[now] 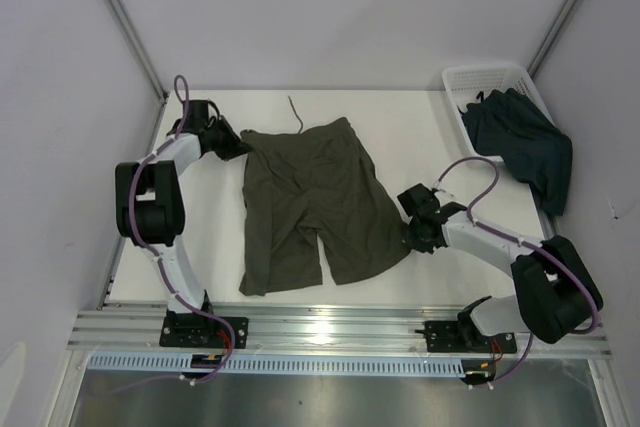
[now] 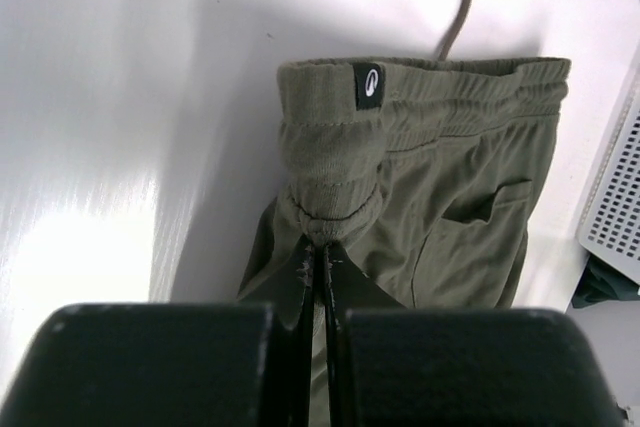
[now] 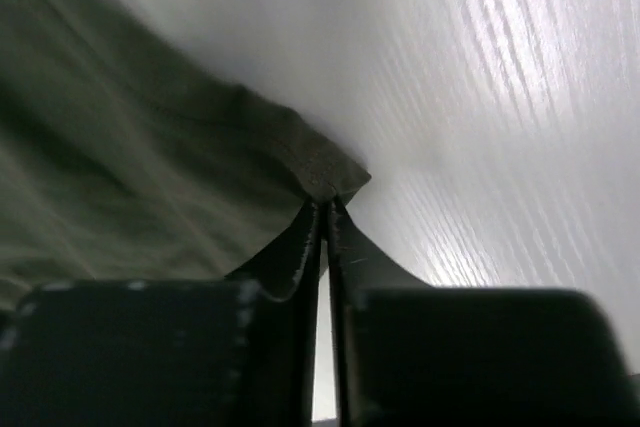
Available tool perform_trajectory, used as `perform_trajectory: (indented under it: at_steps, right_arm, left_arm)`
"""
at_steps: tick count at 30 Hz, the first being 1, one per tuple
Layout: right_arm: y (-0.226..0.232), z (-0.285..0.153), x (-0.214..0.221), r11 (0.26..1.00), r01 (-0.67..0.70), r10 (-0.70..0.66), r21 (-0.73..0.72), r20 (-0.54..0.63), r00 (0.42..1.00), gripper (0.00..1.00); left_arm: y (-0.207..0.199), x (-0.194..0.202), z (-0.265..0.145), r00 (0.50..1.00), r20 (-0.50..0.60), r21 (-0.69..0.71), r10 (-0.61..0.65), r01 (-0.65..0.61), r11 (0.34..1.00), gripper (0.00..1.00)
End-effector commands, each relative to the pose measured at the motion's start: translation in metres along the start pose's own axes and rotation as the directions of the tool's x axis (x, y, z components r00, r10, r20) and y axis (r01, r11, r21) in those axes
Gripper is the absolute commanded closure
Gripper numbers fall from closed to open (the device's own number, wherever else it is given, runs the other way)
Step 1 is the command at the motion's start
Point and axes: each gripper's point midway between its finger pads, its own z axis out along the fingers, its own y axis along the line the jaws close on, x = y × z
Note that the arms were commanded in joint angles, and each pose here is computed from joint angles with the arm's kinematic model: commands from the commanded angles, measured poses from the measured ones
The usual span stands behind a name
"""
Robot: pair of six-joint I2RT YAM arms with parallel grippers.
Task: Fold and stack the shorts
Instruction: Flatten the shorts out
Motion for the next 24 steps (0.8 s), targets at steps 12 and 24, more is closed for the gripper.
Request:
perform_trajectory:
  at_steps: [12, 24]
  right_arm:
    - [0.09, 0.028, -0.206, 0.976, -0.18, 0.198, -0.119, 0.162, 0.967, 1.0]
    - [0.168, 0.078, -0.342, 0.953, -0.141, 0.2, -0.267, 0.208, 0.957, 1.0]
  left_arm:
    - [0.002, -0.003, -0.067, 0.958, 0.242, 0.136, -0.156, 0.125, 0.983, 1.0]
    - [0.072, 0.106, -0.122, 0.901, 0.362, 0.081, -0.241, 0.227, 0.971, 1.0]
